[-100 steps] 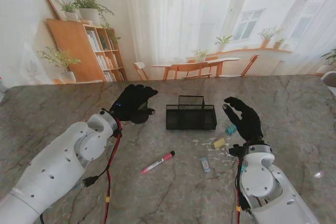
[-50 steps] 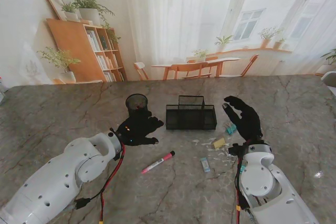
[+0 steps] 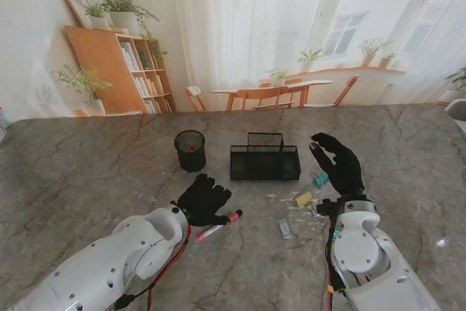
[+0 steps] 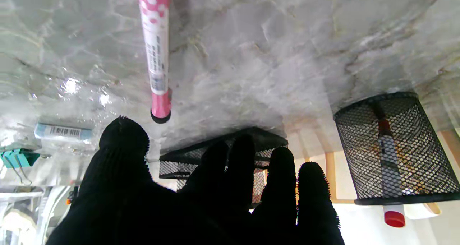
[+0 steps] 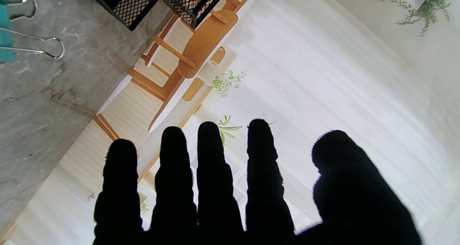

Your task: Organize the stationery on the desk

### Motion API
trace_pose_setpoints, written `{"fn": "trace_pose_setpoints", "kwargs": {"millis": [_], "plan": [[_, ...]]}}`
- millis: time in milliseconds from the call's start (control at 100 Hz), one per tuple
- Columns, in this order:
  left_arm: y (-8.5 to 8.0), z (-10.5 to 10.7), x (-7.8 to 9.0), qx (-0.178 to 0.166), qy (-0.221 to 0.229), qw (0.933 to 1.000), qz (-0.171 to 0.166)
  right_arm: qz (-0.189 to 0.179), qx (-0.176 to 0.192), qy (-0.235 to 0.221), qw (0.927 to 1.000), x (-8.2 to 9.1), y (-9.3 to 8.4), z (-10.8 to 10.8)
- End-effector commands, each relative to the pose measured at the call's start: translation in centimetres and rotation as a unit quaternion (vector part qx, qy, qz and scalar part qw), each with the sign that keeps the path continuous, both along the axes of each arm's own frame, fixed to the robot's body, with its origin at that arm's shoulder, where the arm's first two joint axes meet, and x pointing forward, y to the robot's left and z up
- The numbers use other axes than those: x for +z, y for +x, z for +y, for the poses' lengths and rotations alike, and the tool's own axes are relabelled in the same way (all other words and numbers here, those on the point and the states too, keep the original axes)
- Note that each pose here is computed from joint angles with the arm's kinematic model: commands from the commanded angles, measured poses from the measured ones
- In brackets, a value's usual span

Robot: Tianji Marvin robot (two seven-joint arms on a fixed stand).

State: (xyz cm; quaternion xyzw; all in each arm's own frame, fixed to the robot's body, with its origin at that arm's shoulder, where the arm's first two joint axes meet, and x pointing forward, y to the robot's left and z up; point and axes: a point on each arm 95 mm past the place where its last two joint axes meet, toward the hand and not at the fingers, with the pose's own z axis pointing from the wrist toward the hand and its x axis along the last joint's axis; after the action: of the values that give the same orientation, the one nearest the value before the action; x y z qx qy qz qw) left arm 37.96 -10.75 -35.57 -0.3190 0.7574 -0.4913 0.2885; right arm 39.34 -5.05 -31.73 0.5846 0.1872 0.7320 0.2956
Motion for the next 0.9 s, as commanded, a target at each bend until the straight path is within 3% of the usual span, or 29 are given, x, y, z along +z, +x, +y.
{"fn": "trace_pose_setpoints", "kwargs": {"millis": [0, 400, 890], "plan": [[-0.7, -0.9, -0.4, -0.007, 0.003, 0.9999, 0.009, 0.002, 0.003, 0.005, 1.0000, -0.1, -0.1, 0.1], [-1.5, -2.8, -2.8, 0.013, 0.029, 0.9994, 0.008, 0.001, 0.001, 0.007, 1.0000, -0.2, -0.2, 0.0], [-1.7, -2.5, -4.8, 0.035, 0.053, 0.9979, 0.013, -0.004, -0.009, 0.005, 0.9999, -0.1, -0.4, -0.3]]}}
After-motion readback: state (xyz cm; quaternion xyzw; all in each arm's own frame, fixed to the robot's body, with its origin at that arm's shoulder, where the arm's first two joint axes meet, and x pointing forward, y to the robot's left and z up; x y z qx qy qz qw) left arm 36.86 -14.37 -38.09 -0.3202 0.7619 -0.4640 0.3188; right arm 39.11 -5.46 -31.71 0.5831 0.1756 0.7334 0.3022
